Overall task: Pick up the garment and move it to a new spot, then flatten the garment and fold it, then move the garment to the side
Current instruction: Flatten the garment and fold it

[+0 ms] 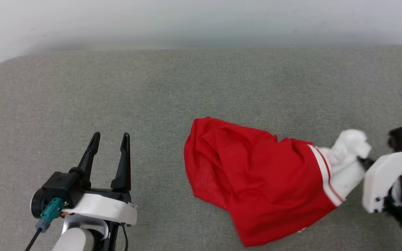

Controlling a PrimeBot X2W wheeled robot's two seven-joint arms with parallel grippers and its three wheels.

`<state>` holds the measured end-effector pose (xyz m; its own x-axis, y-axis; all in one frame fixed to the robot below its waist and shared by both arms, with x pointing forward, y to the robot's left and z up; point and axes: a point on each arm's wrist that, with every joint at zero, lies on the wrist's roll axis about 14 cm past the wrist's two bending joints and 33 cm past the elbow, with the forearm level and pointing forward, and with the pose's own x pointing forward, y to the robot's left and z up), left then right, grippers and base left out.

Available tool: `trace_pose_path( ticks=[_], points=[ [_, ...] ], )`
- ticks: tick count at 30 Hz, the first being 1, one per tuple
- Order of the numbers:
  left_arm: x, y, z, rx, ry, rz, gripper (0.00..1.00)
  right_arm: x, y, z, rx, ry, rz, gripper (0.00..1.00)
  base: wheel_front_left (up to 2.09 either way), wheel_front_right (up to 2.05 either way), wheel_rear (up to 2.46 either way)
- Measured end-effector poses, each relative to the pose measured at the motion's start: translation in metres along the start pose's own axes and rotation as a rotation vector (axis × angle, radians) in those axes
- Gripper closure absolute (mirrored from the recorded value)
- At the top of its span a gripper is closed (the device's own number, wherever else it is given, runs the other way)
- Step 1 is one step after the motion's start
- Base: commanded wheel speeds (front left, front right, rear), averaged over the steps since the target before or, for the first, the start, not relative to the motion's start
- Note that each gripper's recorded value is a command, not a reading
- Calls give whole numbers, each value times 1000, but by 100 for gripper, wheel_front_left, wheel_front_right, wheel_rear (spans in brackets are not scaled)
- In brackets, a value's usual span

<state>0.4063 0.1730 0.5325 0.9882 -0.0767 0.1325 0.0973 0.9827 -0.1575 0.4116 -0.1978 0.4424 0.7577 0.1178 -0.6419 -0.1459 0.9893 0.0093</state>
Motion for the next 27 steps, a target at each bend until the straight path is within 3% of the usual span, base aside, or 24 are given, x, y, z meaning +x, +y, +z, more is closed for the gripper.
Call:
trace_pose_path(
  ticks=[6, 10, 14, 15, 16, 27],
  points=[
    [3, -5, -4, -3, 7, -18, 0, -15, -73, 11, 113, -86, -202, 100, 0, 0, 0],
    [4, -5, -7, -4, 16, -22, 0, -20, -112, -15, 225, -75, -313, 100, 0, 0, 0],
    [4, -1, -9, 2, 20, -17, 0, -15, -120, -48, 288, -43, -351, 100, 0, 0, 0],
    [4, -1, -9, 4, 21, -16, 0, -12, -117, -52, 300, -42, -347, 60, 0, 0, 0],
    [4, 0, -9, 7, 21, -14, 0, -10, -113, -53, 304, -60, -342, 0, 0, 0, 0],
    [-9, -1, 1, 13, 4, -7, 0, -33, -74, 40, 195, -591, -269, 0, 0, 0, 0]
  ],
)
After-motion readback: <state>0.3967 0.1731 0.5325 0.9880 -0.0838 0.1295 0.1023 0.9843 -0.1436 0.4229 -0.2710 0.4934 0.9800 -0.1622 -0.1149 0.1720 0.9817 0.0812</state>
